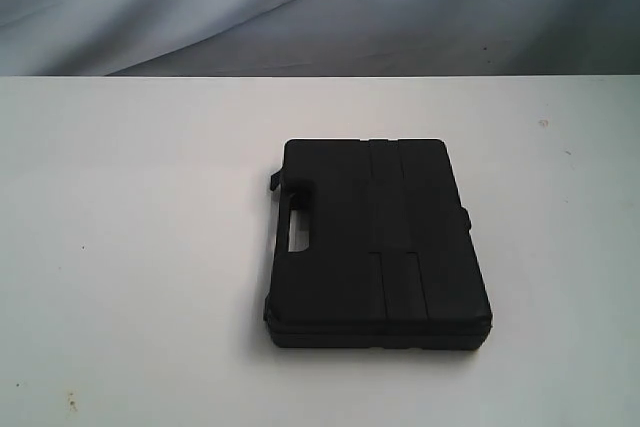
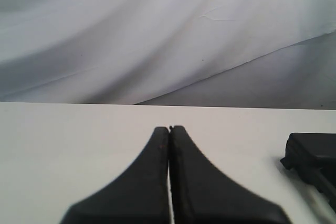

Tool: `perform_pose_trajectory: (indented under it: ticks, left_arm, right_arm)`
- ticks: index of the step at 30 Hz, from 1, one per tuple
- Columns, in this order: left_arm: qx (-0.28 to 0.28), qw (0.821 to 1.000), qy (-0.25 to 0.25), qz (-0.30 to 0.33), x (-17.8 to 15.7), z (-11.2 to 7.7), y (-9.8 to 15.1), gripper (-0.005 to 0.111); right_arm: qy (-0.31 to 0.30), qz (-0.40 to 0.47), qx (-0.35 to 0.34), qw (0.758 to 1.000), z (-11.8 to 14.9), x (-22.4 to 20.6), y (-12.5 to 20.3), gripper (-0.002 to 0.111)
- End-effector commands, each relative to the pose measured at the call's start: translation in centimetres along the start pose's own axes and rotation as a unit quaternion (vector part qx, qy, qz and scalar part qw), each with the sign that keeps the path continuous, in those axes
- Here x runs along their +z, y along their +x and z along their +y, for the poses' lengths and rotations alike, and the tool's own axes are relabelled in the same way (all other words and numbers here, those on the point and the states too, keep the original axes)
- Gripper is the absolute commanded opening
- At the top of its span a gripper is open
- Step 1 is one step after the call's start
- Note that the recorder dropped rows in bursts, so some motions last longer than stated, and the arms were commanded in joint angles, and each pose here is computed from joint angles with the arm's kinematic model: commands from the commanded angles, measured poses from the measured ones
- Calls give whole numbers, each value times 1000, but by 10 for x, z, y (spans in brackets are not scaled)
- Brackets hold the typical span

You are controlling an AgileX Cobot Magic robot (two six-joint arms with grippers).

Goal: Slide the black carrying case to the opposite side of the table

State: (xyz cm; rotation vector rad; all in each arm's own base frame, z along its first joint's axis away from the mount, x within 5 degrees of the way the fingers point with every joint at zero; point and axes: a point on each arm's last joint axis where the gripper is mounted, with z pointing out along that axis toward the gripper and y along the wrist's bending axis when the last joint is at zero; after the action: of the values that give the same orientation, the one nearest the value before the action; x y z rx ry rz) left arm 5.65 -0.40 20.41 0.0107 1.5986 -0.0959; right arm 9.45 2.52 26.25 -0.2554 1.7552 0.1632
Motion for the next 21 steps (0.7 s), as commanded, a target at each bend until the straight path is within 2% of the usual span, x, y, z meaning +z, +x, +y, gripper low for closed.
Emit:
perform_pose_trajectory:
  ticks: [1,10,21]
  left_arm:
    - [-5,1000,-1,-3,0,0,1,0]
    - [-5,1000,-1,-3,0,0,1,0]
    - [-5,1000,-1,-3,0,0,1,0]
  right_arm:
    - [2,-14,-6,1000,0,-7,11,0]
    - [-3,-16,28,999,1,-14,36,0]
    - [-4,-45,32,998,1,-22,52,0]
